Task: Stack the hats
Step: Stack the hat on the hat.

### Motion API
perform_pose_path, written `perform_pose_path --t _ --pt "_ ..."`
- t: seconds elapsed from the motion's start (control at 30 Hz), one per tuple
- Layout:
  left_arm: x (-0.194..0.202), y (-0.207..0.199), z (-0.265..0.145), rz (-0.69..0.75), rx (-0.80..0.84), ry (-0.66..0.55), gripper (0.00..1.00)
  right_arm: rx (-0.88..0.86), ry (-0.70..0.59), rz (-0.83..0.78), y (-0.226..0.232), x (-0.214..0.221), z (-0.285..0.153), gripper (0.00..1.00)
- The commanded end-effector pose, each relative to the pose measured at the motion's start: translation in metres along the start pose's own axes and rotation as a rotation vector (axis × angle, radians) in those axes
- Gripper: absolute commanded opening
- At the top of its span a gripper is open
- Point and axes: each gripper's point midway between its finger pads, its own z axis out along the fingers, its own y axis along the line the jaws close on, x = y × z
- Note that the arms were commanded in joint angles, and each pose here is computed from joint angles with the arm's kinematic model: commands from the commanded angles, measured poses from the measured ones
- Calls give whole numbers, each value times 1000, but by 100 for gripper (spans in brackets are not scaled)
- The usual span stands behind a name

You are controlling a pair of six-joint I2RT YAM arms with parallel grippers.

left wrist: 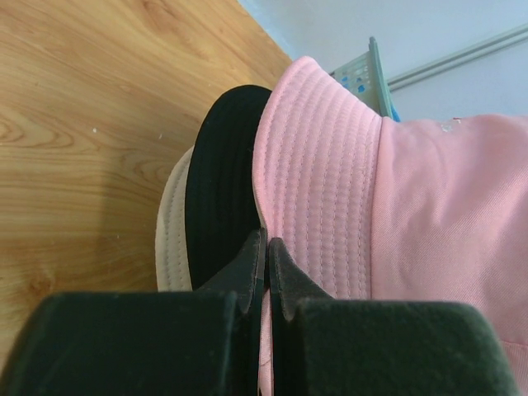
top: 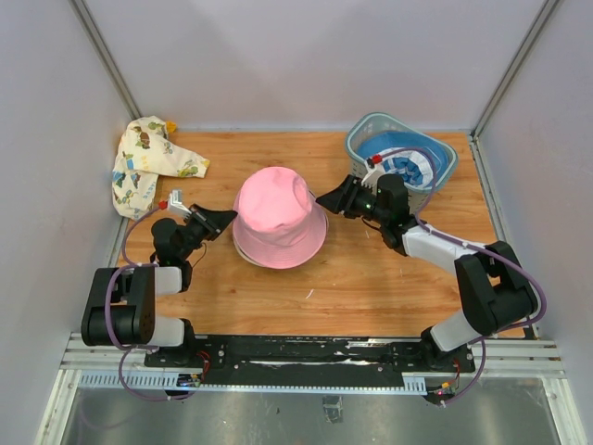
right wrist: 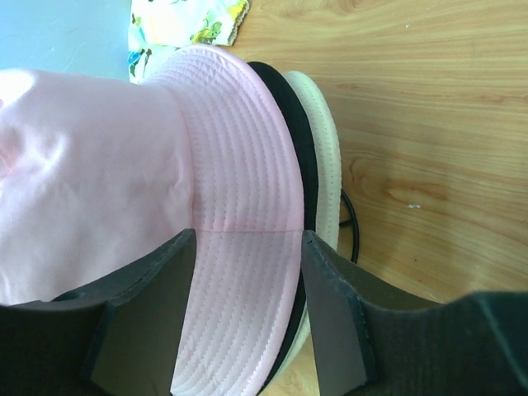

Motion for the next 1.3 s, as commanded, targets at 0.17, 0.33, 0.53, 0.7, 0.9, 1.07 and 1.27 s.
perform_pose_path --t 0.17,0.33,0.53,0.7,0.9,1.07,1.27 --pt "12 16 -6 33 -51 34 1 -39 -21 34 -4 6 -6 63" --pt "12 15 -6 43 -51 39 0 -59 -9 68 -7 15 -3 63" --pt "12 16 -6 59 -58 46 1 -75 -4 102 -12 23 -3 64" --pt "13 17 -6 67 -66 50 1 -90 -5 127 -16 27 -4 66" --pt "14 16 -3 78 -67 57 1 -184 -6 203 -8 30 -1 66" --pt "17 14 -1 89 -69 66 1 -297 -13 302 4 32 0 66" --pt "18 15 0 98 -74 71 1 -340 -42 339 6 29 -2 50"
